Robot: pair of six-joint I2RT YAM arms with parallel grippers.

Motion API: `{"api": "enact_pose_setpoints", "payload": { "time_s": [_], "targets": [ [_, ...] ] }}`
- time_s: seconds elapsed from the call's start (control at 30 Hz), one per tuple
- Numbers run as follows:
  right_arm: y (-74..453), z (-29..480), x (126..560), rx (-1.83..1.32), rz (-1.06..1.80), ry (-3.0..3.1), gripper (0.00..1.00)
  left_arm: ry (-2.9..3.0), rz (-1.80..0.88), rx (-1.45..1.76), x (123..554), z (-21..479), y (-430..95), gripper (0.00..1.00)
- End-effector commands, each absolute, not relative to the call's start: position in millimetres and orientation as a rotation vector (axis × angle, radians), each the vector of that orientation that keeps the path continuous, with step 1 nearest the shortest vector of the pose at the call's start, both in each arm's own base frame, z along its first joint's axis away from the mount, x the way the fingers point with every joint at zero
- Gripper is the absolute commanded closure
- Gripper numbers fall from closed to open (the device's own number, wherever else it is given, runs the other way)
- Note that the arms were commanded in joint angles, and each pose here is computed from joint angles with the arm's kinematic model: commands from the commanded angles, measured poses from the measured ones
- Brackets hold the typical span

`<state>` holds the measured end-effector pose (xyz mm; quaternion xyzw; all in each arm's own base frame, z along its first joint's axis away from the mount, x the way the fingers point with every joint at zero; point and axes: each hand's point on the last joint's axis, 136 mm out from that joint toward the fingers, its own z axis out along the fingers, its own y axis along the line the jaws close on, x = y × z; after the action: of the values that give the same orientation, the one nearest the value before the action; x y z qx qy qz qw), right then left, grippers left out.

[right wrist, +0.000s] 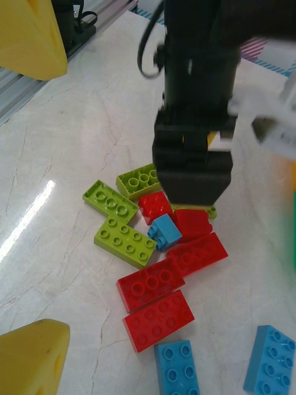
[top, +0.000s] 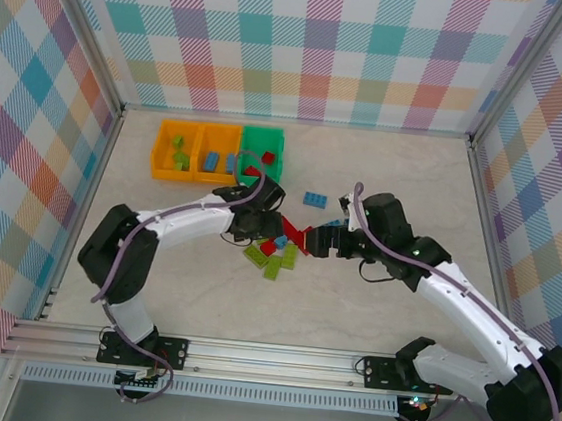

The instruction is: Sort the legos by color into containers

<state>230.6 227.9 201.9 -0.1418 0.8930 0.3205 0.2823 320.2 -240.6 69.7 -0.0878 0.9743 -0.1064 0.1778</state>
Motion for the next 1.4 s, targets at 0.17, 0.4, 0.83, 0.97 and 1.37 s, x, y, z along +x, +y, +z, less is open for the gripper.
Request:
{"api": "enact_pose_setpoints", "payload": {
  "time_s": [0.17,0.4,0.83,0.97,1.37],
  "targets": [
    [212.9,199.2,219.5,-0.318,0.83,2.401,0.0,2.773,-0.268,-0.219,342.6,48.3,-258.0,0.33],
    [214.9,197.2,219.2,-0.314,0.845,2.408,0.0,2.793,-0.18,-0.196,347.1,37.5,-253.3,0.44],
    [216.4,196.8,220.5,-0.312,0.849,2.411,0.0,2.792,-0.202,-0.165,347.0,48.9,-254.7,0.7],
    [218.8,202.0,219.3,-0.324,0.873,2.392,0.0,2.693,-0.24,-0.164,357.3,94.1,-251.5,0.72],
    [222.2,213.7,215.1,-0.316,0.946,2.338,0.0,2.413,-0.118,-0.315,494.4,157.0,-200.6,0.73]
  ]
}}
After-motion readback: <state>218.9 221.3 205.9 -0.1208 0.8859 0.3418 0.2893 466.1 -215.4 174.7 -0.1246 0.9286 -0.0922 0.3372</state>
